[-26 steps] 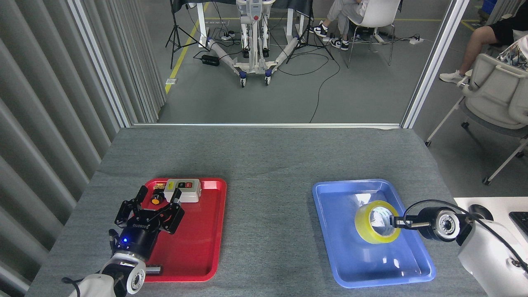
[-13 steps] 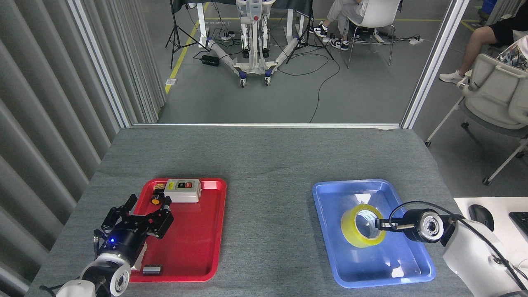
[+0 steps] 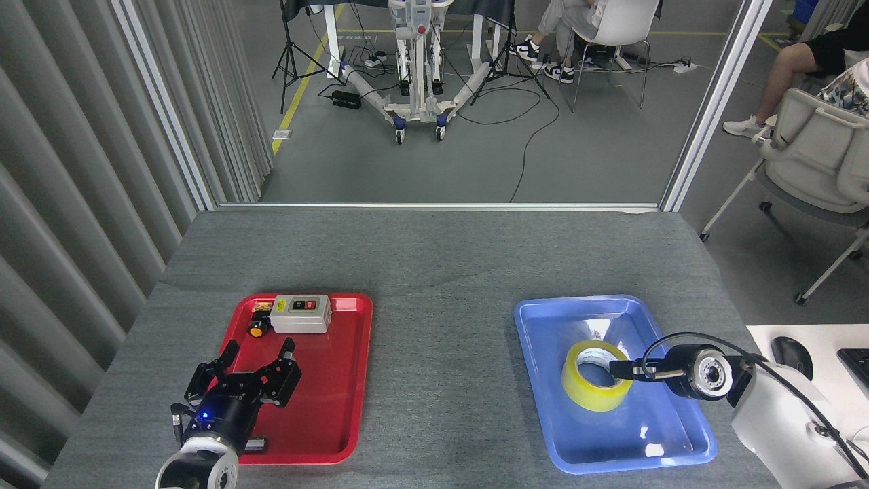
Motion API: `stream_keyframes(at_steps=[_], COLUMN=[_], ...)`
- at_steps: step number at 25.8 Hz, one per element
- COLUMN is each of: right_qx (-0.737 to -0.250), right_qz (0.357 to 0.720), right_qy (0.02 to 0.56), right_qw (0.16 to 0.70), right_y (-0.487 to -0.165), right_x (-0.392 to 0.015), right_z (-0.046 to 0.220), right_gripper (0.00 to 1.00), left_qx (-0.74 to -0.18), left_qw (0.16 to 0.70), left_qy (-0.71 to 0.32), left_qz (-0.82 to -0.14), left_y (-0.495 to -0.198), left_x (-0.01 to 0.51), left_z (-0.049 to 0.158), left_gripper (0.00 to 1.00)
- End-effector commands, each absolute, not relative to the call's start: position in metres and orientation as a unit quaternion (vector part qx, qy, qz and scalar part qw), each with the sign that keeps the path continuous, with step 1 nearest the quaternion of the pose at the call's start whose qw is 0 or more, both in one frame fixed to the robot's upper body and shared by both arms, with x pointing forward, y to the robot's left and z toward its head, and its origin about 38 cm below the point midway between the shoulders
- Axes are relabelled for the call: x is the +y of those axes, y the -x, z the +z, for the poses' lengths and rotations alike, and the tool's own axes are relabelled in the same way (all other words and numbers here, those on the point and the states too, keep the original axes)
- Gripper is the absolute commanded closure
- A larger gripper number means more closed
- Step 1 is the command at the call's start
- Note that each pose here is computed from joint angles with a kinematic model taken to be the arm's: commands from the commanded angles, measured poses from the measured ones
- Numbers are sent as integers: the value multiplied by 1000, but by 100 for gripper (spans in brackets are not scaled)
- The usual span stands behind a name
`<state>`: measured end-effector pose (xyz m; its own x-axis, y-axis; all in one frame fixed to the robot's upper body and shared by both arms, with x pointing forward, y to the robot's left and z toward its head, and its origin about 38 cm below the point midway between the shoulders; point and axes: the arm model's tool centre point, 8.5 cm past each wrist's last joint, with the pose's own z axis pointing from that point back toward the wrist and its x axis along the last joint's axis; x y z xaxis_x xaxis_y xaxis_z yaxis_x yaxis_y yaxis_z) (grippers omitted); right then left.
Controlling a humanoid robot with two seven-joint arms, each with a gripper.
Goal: Place and move tape with both arms
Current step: 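Open the right gripper to release the tape in the blue tray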
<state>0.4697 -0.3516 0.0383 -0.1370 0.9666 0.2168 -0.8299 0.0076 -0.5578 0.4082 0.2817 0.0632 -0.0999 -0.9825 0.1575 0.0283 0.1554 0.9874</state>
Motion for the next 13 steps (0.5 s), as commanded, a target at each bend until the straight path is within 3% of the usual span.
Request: stream_keyframes(at_steps=[1,5,8,13], right_qx=[-296,-311,-355,-423], right_qz=[694,691,680,666], right_qy=[120,132,170,330], right_qw=[645,639,619,518], right_y=[-470,-473,-481,-480], right_x=[-352,-350,-344,-354], right_z=[38,42,56,72], right_gripper=[23,15,6,2], left_qx=[-562,-562,-563,-563], left_qw=[515,516,522,524], left_qy=[-436,-443,-441,-441], left_qz=[-479,-471,-465,-463], left_y=[-407,-407,-405,-403], left_x=[284,289,292,296], left_z=[64,65,64,63], left_gripper=[0,0,0,0])
